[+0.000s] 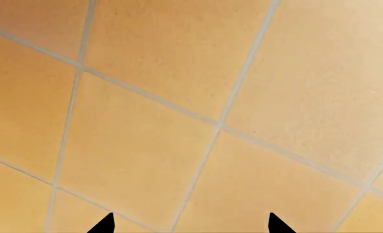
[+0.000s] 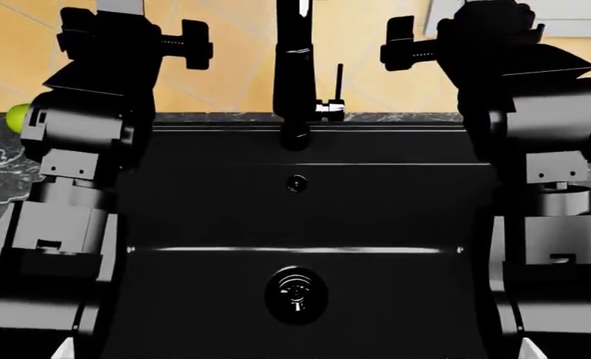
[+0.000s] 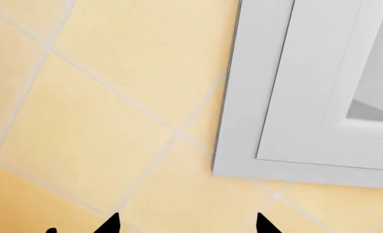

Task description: Pick the potato from the counter and place it in the sink. Then turn on the sink faucet.

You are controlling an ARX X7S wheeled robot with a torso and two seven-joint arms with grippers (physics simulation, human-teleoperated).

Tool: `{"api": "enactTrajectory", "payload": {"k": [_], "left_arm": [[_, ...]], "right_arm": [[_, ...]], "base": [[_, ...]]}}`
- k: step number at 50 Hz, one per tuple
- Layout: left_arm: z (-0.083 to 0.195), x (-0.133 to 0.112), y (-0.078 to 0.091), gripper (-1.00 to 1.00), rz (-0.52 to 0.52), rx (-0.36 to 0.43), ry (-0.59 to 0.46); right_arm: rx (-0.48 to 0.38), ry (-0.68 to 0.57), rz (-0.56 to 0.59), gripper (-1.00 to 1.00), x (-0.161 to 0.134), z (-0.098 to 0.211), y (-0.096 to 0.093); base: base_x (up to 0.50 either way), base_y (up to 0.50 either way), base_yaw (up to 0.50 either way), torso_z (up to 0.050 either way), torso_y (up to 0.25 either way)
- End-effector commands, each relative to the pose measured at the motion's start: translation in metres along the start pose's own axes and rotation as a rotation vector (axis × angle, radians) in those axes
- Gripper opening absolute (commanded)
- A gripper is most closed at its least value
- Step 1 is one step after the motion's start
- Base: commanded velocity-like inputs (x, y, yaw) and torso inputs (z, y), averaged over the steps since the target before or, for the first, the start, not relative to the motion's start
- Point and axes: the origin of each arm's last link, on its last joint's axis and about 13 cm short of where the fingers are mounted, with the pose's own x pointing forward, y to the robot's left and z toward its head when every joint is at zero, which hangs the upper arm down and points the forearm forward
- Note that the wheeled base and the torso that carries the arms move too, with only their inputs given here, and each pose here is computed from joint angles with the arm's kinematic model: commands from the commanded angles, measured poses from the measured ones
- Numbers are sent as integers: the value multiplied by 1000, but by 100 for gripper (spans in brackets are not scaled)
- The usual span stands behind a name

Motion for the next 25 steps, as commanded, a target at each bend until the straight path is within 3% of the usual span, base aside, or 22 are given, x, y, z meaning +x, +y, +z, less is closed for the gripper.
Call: {"api": "enactTrajectory", "payload": {"k": [1, 10, 16, 25], "left_arm": [[1, -1, 3, 100, 1, -2, -3], [0, -2, 6, 100, 10, 1, -11], [8, -2, 11, 100, 11, -51, -31], [10, -2, 11, 100, -8, -49, -10]], "right_arm": [[-13, -18, 13, 100, 0, 0, 0], [-14, -21, 2, 100, 1, 0, -1], [-28, -18, -1, 100, 0, 0, -2], [-33, -25, -2, 100, 0, 2, -1]], "base": [[0, 0, 0, 0, 0], [0, 0, 0, 0, 0], [0, 0, 0, 0, 0], [0, 0, 0, 50, -6]]}}
